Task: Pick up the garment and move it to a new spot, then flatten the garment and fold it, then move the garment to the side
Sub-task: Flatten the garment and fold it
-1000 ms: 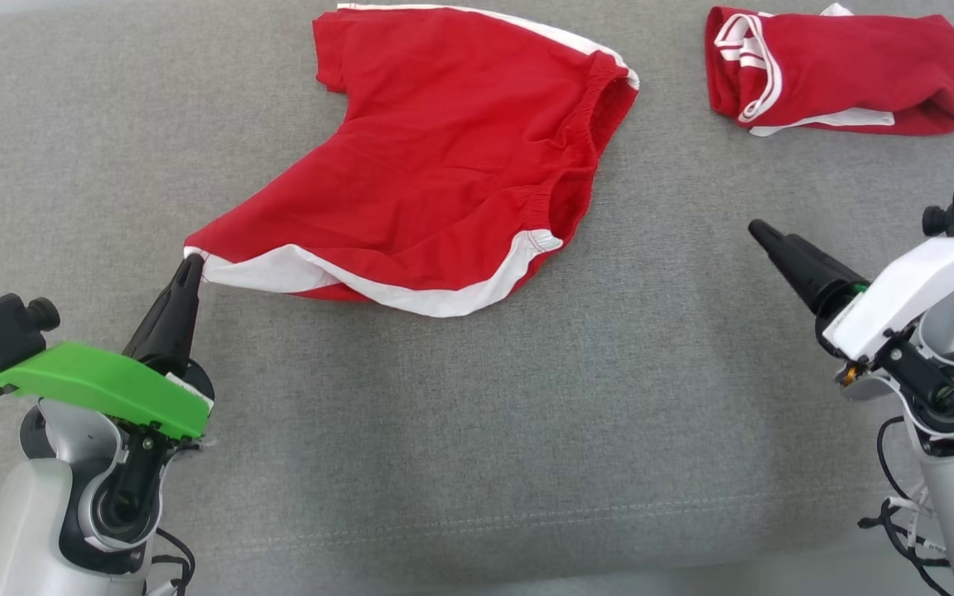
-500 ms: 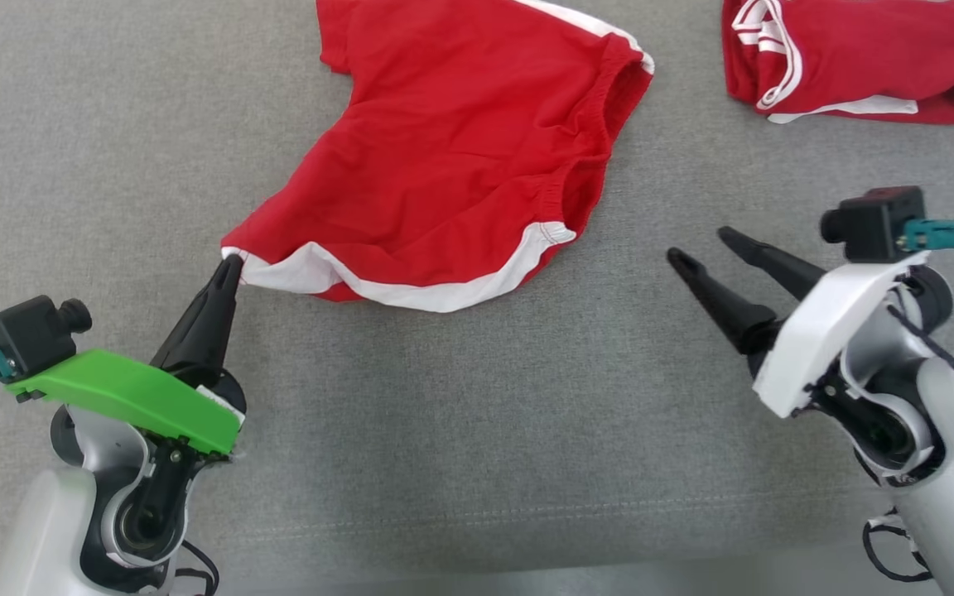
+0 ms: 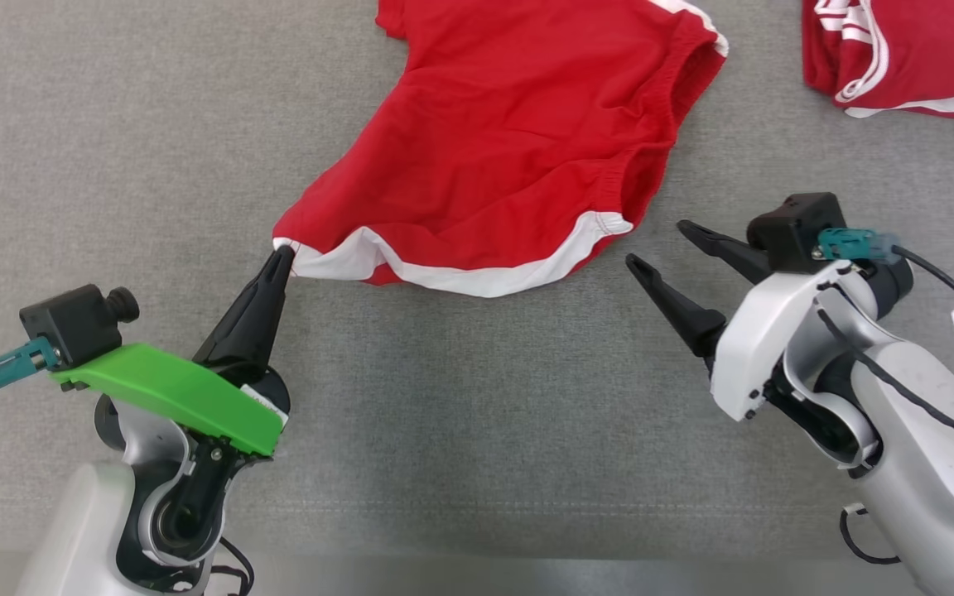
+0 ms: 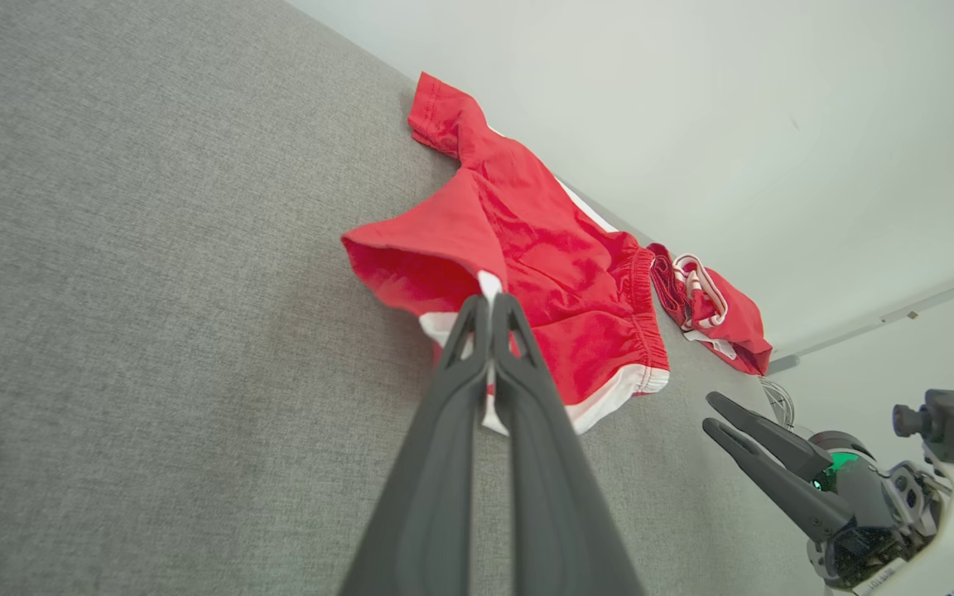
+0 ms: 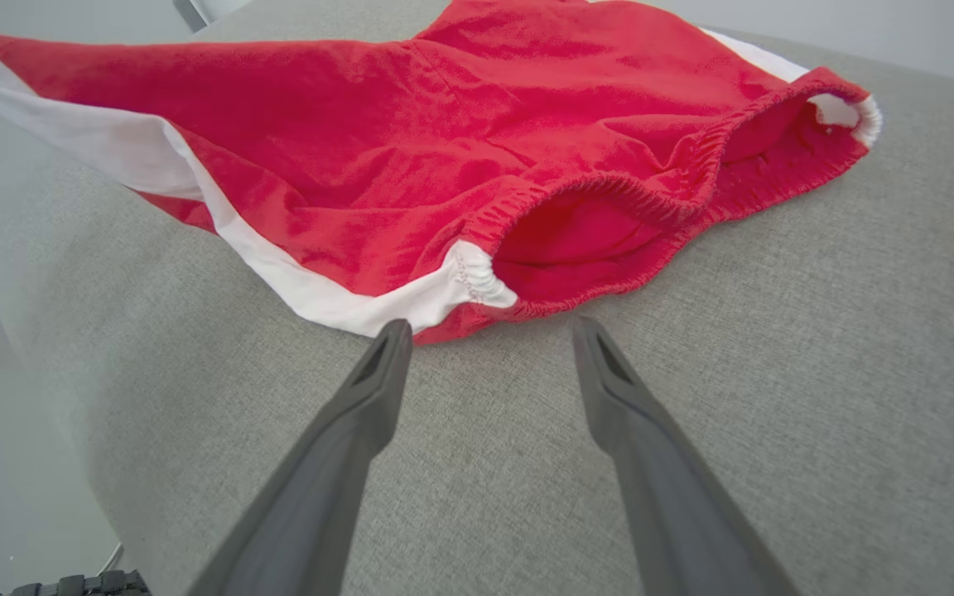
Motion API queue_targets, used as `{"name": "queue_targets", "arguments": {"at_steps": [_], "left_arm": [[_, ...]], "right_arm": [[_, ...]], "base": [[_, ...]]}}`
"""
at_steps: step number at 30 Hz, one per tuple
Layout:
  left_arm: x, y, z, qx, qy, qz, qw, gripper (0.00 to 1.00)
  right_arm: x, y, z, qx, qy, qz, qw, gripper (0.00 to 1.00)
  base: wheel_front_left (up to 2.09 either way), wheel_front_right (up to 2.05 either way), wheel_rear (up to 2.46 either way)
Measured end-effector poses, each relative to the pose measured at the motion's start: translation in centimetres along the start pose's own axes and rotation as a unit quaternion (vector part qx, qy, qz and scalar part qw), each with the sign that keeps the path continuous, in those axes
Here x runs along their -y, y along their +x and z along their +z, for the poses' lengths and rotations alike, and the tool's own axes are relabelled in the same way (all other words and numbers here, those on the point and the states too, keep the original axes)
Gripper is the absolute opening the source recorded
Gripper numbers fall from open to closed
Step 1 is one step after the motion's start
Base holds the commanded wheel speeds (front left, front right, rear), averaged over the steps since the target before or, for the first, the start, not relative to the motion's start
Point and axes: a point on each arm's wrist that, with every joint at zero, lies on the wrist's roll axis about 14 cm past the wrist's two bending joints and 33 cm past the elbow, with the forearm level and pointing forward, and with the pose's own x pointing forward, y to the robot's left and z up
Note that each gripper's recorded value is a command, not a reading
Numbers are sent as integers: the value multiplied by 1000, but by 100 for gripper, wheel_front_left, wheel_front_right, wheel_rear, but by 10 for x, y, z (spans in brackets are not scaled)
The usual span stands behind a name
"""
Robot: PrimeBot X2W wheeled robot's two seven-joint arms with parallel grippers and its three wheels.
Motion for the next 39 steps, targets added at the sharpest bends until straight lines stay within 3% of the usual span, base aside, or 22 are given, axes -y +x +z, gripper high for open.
{"name": "queue_targets", "arguments": {"at_steps": [31,32,33,34,35,36,39], "left_arm": [[-11,5,-1,4,-9,16,1000,0],[-11,5,0,4,-8,16,1000,0],[-11,5,0,4,-8,16,1000,0],[-11,5,0,4,-8,17,1000,0],[-11,5,0,4,-8,17,1000,0],[-11,5,0,4,-8,17,1000,0],[-12,5,1,6,-7,19,1000,0]], "right_arm": [[-3,49,-14,-24,-20,20,999,100],[-5,49,-16,-27,-19,22,999,89],[-6,50,-17,-29,-18,24,999,53],[-6,51,-18,-31,-18,24,999,40],[-6,51,-18,-32,-19,24,999,16],[-6,51,-18,-31,-18,25,999,0],[-6,51,-17,-29,-17,25,999,0]], "base": [[0,0,0],[0,0,0],[0,0,0],[0,0,0],[0,0,0],[0,0,0],[0,0,0]]}}
